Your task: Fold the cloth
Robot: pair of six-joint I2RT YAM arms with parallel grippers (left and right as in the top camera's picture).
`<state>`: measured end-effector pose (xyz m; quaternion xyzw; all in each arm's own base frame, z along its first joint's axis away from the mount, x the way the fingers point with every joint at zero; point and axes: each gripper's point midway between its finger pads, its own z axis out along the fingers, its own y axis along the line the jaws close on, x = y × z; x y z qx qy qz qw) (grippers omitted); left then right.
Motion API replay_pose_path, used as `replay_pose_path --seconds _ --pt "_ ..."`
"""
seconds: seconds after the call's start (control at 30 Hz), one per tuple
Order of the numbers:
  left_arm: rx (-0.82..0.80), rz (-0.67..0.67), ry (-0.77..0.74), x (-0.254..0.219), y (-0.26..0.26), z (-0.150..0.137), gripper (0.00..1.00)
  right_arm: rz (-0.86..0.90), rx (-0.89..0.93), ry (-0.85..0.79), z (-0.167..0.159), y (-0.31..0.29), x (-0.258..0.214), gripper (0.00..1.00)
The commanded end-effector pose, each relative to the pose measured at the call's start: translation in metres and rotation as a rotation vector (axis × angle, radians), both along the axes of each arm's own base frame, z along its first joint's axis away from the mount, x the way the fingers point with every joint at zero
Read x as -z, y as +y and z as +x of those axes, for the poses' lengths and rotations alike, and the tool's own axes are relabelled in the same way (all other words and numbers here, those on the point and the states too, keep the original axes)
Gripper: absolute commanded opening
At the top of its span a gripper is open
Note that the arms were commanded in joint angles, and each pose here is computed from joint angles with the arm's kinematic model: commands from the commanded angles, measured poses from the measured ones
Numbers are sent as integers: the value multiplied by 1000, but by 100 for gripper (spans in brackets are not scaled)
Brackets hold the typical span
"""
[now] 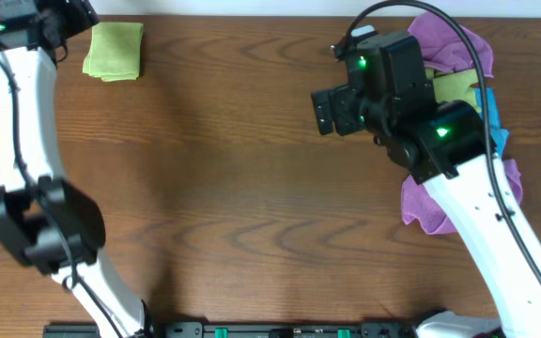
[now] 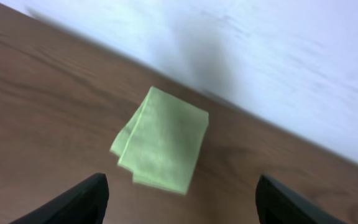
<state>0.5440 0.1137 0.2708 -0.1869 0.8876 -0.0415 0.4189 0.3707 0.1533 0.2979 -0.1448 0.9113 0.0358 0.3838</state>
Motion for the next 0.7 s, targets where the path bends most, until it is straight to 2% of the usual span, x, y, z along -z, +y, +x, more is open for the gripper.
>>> replay_pose_path --seconds 0.0,0.07,0.13,0.23,0.3,0.43,0.5,0.63,0.67 --pt "127 14 6 -22 -36 -17 74 -19 73 -66 -12 -24 -25 99" --pt "230 -36 11 -32 -68 -32 69 -28 80 -64 -21 -31 -29 99" --pt "293 -46 28 -43 -101 -50 69 -48 104 -56 -36 -42 -33 99" --pt "338 32 47 -62 -135 -84 74 -46 114 -45 -58 -53 -40 99" --pt "369 95 34 -83 -159 -114 75 -40 114 -57 -76 -62 -45 99" --pt "451 135 -39 -113 -194 -170 75 -5 115 -118 -103 -74 -42 99" --pt "449 146 -73 -118 -197 -205 77 15 78 -159 -116 -76 -31 99" --pt "439 158 -82 -104 -185 -248 82 40 86 -175 -124 -79 -2 99" --pt "439 158 -81 -100 -182 -257 87 58 100 -160 -124 -78 6 99"
